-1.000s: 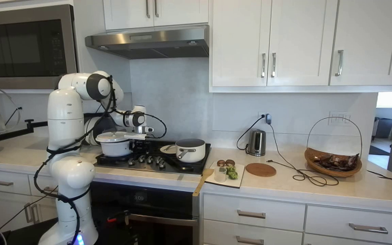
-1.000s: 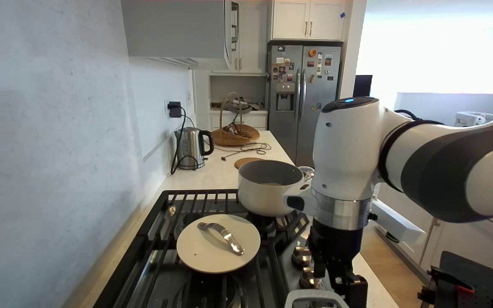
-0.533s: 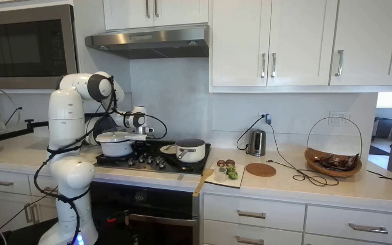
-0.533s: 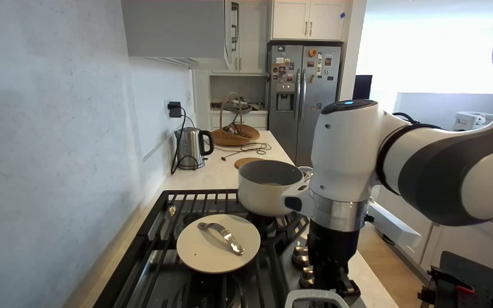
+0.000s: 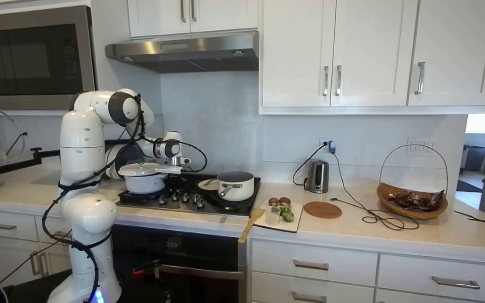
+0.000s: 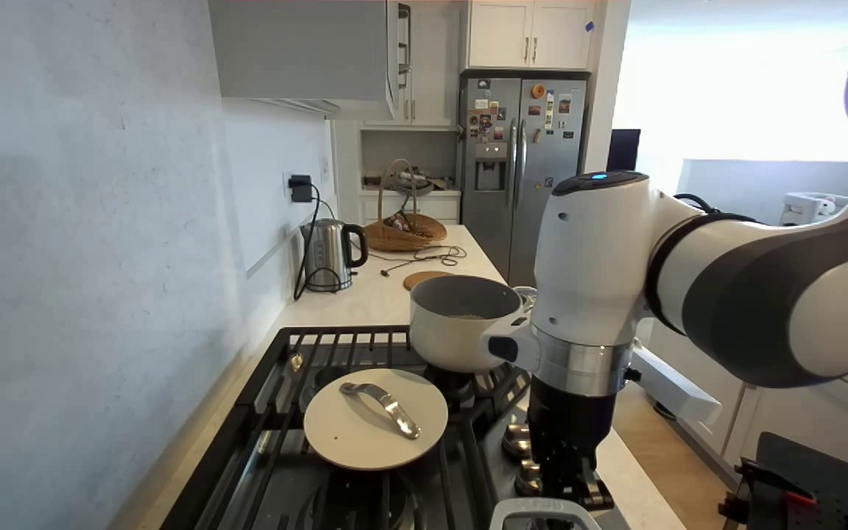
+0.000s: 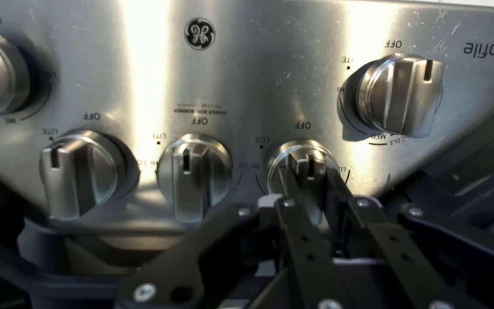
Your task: Turn the second knob from the left anticlockwise
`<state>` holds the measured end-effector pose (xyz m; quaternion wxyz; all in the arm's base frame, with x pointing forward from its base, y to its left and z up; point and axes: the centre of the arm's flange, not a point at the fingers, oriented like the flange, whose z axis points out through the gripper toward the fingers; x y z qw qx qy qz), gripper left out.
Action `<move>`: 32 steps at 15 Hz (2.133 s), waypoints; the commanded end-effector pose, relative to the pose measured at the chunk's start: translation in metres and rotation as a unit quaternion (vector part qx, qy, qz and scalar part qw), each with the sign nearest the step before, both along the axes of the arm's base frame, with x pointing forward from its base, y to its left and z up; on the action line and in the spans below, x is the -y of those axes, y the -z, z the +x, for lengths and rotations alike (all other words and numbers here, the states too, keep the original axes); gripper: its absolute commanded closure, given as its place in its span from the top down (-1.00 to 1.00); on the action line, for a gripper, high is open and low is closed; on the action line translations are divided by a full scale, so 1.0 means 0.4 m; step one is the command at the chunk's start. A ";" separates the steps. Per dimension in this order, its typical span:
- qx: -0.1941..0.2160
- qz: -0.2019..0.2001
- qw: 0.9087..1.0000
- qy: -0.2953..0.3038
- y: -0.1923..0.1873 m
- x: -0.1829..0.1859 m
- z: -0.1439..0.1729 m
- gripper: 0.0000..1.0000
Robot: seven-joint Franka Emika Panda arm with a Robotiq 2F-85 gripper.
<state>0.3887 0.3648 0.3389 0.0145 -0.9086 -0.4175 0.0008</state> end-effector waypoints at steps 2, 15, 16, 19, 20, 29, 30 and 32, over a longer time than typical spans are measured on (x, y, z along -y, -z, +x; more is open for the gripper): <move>0.007 -0.002 1.000 0.003 0.016 0.002 0.016 -0.90; -0.025 -0.026 0.998 -0.060 0.091 -0.027 0.015 -0.90; -0.039 -0.021 0.995 -0.087 0.084 -0.025 0.012 -0.90; -0.049 -0.012 0.986 -0.158 0.072 -0.013 0.022 -0.90; -0.054 -0.009 0.982 -0.181 0.071 -0.012 0.025 -0.90; -0.095 0.031 0.926 -0.365 0.071 0.017 0.056 -0.90; -0.101 0.033 0.919 -0.380 0.070 0.018 0.059 -0.90; -0.114 0.032 0.905 -0.408 0.070 0.017 0.065 -0.90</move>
